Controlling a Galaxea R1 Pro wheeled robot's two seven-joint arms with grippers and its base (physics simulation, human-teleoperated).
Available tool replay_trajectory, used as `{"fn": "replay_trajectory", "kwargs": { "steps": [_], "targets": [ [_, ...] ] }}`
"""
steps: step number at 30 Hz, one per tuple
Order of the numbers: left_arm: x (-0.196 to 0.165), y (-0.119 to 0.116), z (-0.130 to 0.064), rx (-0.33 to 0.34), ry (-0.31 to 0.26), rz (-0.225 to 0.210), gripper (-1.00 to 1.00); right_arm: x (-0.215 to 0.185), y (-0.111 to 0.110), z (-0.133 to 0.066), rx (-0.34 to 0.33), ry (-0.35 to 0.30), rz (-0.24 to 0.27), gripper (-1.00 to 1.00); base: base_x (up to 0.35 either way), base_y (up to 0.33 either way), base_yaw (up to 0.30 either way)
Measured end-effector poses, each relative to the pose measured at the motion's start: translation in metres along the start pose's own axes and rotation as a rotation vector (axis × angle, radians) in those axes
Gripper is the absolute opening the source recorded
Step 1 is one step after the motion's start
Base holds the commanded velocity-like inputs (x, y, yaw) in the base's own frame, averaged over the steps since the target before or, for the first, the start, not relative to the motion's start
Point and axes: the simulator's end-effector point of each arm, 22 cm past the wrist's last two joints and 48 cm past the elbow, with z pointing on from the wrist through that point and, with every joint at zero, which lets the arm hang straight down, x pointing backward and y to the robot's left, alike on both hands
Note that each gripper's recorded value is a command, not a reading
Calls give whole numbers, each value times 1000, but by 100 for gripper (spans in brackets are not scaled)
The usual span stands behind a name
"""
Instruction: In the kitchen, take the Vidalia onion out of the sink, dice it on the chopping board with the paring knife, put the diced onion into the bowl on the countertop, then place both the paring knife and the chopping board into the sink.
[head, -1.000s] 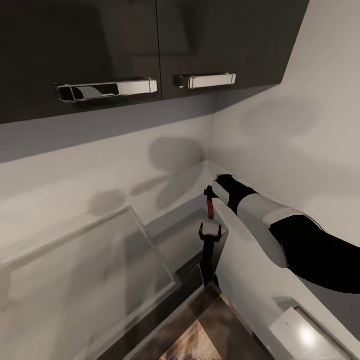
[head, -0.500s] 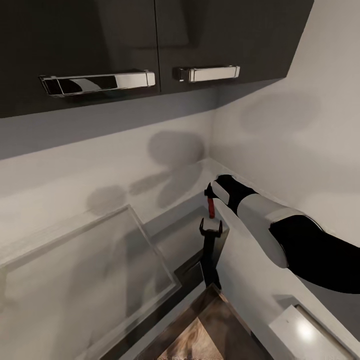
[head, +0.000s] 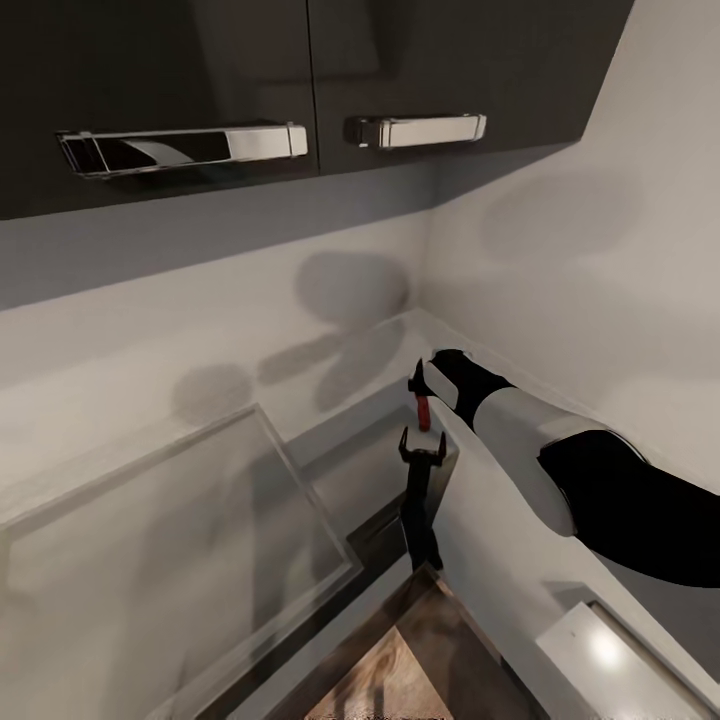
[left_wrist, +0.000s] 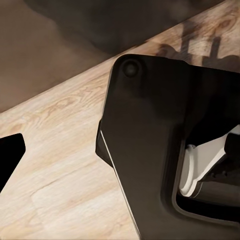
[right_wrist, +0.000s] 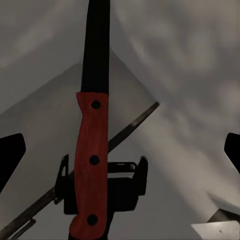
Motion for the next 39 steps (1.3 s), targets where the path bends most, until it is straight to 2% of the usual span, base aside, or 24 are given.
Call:
{"fn": "replay_trajectory", "kwargs": {
  "steps": [39],
  "targets": [
    [10, 1, -14, -2, 61, 9, 100, 37, 5, 37, 0, 67, -8, 100, 0, 0, 0]
  ]
}}
